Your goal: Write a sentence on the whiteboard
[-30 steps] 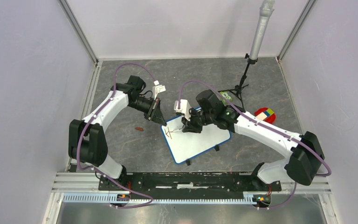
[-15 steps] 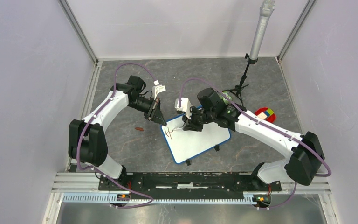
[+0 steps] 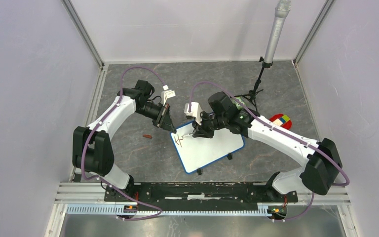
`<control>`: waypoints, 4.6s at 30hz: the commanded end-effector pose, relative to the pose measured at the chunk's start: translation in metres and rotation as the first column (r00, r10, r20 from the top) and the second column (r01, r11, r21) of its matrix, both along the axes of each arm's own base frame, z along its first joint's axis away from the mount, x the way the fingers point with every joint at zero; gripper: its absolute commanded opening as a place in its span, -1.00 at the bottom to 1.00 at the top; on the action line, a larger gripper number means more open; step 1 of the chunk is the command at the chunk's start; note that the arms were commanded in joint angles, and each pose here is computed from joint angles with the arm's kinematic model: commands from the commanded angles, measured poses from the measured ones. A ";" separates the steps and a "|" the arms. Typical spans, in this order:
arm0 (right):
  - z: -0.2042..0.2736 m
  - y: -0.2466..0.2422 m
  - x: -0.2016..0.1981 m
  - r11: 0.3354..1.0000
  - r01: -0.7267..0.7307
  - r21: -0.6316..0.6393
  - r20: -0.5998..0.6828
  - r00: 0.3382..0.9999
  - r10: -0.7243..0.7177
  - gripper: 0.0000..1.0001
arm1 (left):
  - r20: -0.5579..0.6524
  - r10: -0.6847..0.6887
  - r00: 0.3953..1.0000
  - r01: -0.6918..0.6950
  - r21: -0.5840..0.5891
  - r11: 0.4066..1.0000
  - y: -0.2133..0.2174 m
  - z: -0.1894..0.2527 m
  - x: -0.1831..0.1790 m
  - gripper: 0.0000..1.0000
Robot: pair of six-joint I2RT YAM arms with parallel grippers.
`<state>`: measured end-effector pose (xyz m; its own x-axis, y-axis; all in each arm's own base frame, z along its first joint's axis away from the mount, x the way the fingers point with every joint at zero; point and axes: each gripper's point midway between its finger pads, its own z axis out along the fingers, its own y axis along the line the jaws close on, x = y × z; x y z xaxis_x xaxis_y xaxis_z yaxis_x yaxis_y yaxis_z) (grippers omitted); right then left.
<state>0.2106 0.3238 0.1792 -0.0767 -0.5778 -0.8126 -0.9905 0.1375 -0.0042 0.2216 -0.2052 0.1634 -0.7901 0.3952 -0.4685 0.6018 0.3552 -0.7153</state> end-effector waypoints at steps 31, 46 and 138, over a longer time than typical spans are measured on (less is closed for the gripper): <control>-0.005 -0.012 -0.004 0.999 0.009 -0.031 0.037 0.999 -0.008 -1.00 | 0.029 -0.013 1.000 0.013 -0.013 1.000 -0.002 0.007 0.000 -0.95; 0.025 -0.004 -0.003 0.998 0.005 0.056 0.013 1.000 -0.006 -1.00 | 0.022 -0.015 1.000 0.015 -0.020 1.000 -0.003 0.007 0.000 -0.95; 0.038 -0.013 0.004 0.997 0.016 0.075 0.028 0.999 -0.018 -1.00 | 0.027 -0.021 0.999 0.022 -0.028 0.999 -0.006 0.011 0.000 -0.95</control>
